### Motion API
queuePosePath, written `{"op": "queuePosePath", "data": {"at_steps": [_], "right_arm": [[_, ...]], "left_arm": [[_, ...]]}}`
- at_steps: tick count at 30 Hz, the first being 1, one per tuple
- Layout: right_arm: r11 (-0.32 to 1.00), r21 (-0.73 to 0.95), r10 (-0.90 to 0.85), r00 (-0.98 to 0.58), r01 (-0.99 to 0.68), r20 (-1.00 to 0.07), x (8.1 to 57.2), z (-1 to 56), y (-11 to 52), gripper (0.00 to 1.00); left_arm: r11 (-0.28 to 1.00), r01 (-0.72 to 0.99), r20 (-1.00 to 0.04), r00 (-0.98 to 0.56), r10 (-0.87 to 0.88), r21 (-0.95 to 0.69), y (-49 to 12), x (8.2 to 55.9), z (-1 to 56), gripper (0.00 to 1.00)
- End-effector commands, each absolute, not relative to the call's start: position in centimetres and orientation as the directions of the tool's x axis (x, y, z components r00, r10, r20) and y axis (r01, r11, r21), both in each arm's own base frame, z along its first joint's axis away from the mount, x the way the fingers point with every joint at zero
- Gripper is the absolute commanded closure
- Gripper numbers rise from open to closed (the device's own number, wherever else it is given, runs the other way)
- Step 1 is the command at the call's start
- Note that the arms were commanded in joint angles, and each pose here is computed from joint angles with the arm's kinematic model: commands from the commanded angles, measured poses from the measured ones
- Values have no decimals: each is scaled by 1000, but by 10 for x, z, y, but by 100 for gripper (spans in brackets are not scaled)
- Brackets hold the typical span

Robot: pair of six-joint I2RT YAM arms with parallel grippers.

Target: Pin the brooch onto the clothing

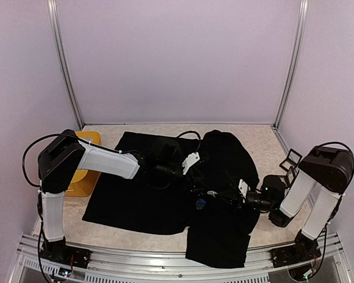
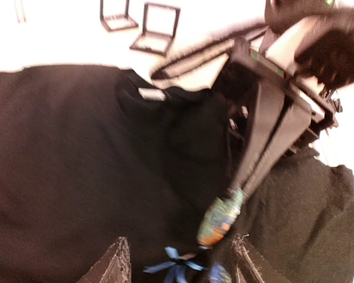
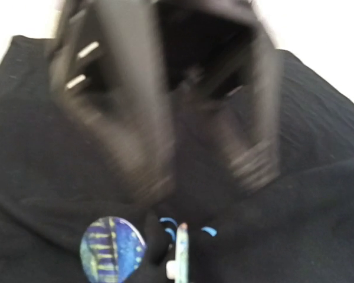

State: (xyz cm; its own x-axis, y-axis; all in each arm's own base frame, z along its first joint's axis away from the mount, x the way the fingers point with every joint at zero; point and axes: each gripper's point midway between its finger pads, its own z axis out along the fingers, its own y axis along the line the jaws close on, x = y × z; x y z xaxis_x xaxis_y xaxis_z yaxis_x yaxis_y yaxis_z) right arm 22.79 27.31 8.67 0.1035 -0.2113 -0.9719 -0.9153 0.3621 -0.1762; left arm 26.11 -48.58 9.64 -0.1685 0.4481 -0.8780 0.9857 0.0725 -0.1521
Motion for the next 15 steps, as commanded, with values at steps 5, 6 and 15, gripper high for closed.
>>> {"op": "queuePosePath", "data": {"at_steps": [5,6,15], "right_arm": [[285,-144,-130,110,-948,-985,220,108,282,100],[288,-141,-129,108,-947,-986,220,108,281,100],[286,-142,-146,104,-948,-984,221,106,281,100]], "left_arm": [[-27,999,-912,-22,410,-36,-492,262,126,61],[-49,998,-906,-9,423,-33,-493,257,122,62],[-173,984,-914,97,394,30,-480,234,117,56]]}}
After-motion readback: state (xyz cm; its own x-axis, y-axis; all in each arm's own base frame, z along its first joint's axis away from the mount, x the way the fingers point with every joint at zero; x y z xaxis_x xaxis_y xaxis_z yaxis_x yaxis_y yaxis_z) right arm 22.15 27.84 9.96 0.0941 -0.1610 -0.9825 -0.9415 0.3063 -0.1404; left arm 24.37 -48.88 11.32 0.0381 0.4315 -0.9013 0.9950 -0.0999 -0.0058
